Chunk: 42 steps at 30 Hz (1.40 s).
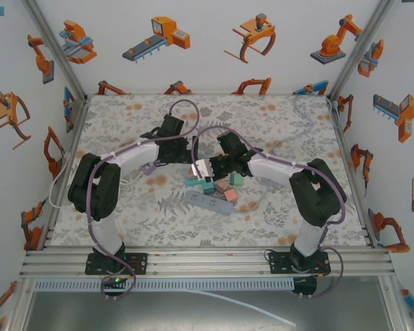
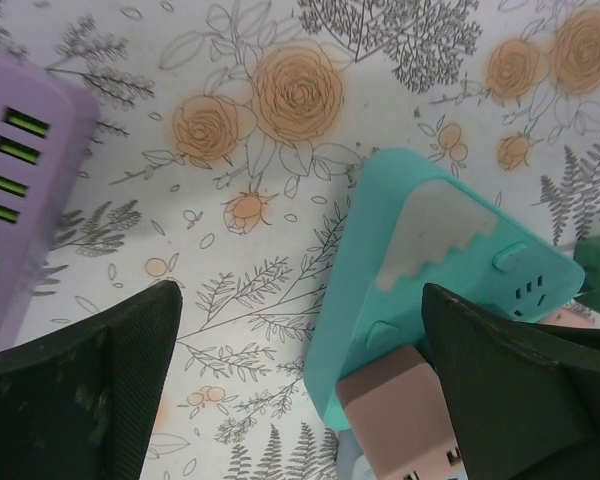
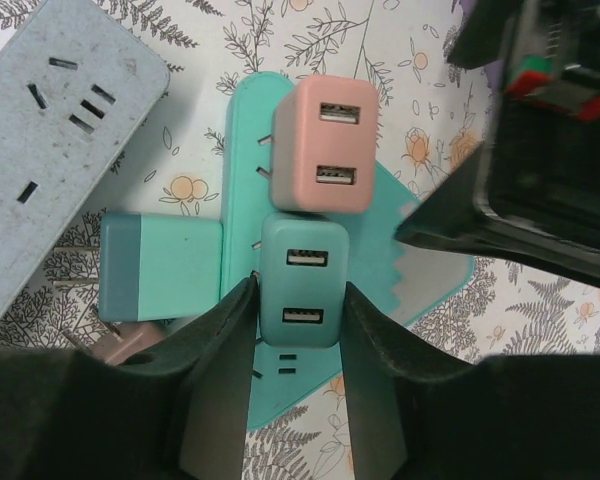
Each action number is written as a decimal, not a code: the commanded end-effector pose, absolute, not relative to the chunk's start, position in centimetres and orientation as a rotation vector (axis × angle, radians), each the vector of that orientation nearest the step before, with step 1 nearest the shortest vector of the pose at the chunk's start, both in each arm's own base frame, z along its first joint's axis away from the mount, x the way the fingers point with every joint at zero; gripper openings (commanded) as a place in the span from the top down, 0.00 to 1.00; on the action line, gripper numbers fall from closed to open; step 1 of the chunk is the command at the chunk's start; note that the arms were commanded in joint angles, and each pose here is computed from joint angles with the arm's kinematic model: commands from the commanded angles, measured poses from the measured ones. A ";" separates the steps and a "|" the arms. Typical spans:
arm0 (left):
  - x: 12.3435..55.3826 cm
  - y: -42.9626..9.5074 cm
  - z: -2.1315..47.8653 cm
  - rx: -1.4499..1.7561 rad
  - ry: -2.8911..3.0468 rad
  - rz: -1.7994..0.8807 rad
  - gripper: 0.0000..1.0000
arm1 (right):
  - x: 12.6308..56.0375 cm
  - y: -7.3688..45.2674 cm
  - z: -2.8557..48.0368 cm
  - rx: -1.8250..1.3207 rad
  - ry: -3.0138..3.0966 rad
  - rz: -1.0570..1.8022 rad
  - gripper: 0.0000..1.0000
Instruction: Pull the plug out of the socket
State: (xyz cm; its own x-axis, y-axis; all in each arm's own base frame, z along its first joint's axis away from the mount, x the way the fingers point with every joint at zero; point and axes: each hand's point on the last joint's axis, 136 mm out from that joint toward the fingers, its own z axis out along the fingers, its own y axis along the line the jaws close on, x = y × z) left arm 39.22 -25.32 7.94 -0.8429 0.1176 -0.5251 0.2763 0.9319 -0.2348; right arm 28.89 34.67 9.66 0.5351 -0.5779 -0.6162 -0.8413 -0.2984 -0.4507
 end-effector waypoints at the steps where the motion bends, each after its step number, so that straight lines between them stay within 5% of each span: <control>1: 38.3 -26.5 6.5 0.317 2.596 -0.520 0.04 | 29.0 35.5 9.9 -1.988 1.142 0.462 0.65; 11: 37.0 -26.0 3.4 0.320 2.696 -0.480 0.18 | 28.8 36.3 10.8 -1.953 1.125 0.526 0.61; 15: 36.3 -25.2 2.4 0.318 2.731 -0.433 0.23 | 29.0 36.5 10.7 -1.952 1.132 0.539 0.73; 22: 35.0 -23.8 0.0 0.320 2.806 -0.357 0.39 | 29.3 37.0 12.2 -1.904 1.127 0.548 0.79; 25: 34.3 -23.6 -1.0 0.328 2.838 -0.351 0.54 | 29.7 37.2 13.1 -1.876 1.137 0.533 0.80; 42: 33.2 -20.0 -3.9 0.316 2.919 -0.084 0.58 | 28.8 38.4 16.9 -1.772 1.090 0.652 0.88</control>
State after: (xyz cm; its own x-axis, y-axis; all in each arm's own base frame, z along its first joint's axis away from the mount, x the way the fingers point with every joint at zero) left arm 37.82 -27.55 6.18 -0.8793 0.1150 -0.4621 0.3051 0.8811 -0.3613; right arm 29.76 35.83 10.43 0.3680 -0.5818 -0.7253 -0.9267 -0.1651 -0.3377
